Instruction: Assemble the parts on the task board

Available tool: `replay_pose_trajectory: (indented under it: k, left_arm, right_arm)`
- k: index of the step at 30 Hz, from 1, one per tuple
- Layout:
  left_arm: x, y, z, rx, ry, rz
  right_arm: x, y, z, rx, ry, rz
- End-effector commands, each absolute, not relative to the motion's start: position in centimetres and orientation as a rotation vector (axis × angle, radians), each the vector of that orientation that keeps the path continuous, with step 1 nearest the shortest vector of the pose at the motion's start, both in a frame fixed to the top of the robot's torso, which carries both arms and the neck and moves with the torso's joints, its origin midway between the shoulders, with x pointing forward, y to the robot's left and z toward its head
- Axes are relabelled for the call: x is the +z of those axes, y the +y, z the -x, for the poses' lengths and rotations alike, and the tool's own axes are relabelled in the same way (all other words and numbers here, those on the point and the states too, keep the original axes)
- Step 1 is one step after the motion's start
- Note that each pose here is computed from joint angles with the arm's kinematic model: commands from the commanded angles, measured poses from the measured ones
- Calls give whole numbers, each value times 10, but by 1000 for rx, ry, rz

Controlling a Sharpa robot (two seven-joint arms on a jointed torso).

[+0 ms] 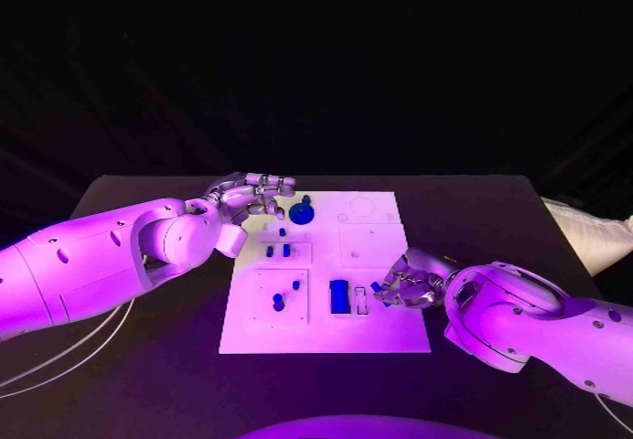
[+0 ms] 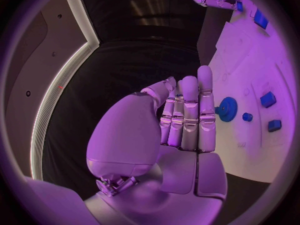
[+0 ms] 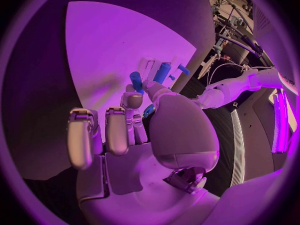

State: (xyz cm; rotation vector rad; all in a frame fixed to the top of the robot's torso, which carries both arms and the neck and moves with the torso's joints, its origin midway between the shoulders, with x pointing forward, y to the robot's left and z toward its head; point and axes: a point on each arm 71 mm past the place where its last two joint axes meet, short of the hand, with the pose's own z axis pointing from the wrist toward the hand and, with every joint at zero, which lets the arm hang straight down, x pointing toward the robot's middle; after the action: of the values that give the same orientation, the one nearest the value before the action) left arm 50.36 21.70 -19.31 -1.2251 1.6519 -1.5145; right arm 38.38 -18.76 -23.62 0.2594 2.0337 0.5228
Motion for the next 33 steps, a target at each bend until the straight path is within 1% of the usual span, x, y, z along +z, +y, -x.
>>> replay_pose_trajectory:
  k: [1, 5, 14, 33]
  left_arm:
    - [-192, 214, -503, -1533, 1664, 1208]
    - [-192, 214, -503, -1533, 1666, 1203]
    - [-192, 213, -503, -1531, 1667, 1202]
    - [-192, 213, -502, -1538, 1678, 1200]
  right_arm:
    - [-239, -184, -384, 538, 2066, -310]
    - [-242, -178, -385, 538, 2091, -292]
    - [-244, -170, -387, 539, 2100, -275]
    - [-246, -164, -386, 526, 2122, -214]
